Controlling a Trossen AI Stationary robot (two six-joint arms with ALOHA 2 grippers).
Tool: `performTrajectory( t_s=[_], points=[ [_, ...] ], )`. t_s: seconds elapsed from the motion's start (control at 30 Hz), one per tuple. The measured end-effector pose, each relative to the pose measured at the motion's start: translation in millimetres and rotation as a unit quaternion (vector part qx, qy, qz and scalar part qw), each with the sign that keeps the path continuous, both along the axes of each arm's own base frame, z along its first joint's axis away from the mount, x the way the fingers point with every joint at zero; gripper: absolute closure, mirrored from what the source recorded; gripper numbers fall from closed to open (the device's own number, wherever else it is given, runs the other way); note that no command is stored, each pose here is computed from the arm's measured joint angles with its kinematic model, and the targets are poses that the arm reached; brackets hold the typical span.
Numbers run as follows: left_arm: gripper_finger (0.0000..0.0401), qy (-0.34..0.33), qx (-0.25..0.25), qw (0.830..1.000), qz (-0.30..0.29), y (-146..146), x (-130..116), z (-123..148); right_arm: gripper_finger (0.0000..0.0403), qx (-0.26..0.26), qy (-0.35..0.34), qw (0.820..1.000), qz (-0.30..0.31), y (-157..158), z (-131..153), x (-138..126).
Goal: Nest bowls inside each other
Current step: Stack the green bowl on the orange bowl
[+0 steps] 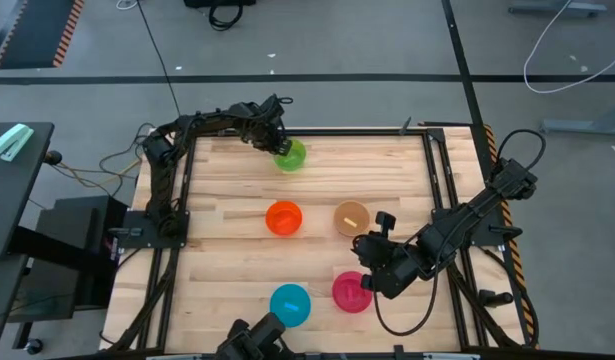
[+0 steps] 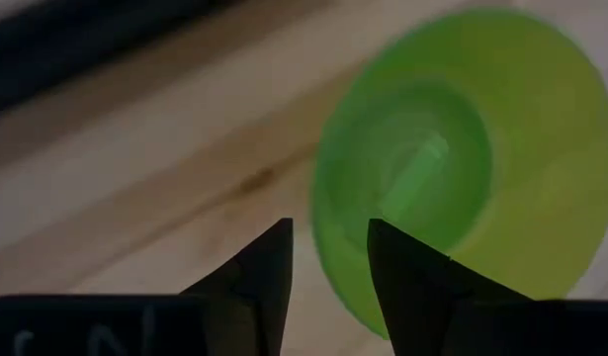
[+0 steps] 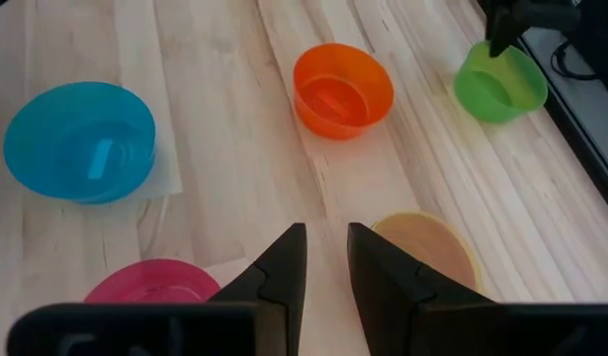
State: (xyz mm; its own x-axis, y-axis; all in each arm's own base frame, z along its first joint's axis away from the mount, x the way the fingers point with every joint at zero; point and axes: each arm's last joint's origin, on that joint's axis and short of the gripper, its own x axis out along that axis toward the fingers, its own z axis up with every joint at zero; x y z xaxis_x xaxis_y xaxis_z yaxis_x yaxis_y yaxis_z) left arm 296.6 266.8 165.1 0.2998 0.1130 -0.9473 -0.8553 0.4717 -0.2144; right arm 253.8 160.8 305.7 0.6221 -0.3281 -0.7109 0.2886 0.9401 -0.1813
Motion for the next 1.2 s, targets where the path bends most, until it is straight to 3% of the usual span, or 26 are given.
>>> performTrajectory(
  t_s=[0.2,0.37,0.77,0.97,1.2],
  points=[
    [0.0253,0.006,-0.021,1.0,-0.002,2,1,-15,0.0318,-0.002,0.0,1.0,0.0,0,0,0],
    [0.027,0.011,-0.024,1.0,0.003,4,0,-20,0.0318,-0.002,0.0,1.0,0.0,0,0,0],
    [0.0391,0.003,-0.016,1.0,0.001,6,2,-20,0.0318,-0.003,0.001,1.0,0.001,0,0,0],
    [0.0385,0.008,-0.008,0.999,-0.033,4,3,-20,0.0318,-0.005,0.005,1.0,0.0,-1,-4,-1],
    [0.0387,0.034,-0.036,0.997,-0.062,-9,0,-15,0.0318,-0.013,0.039,0.999,-0.033,-6,-38,-9]
  ],
)
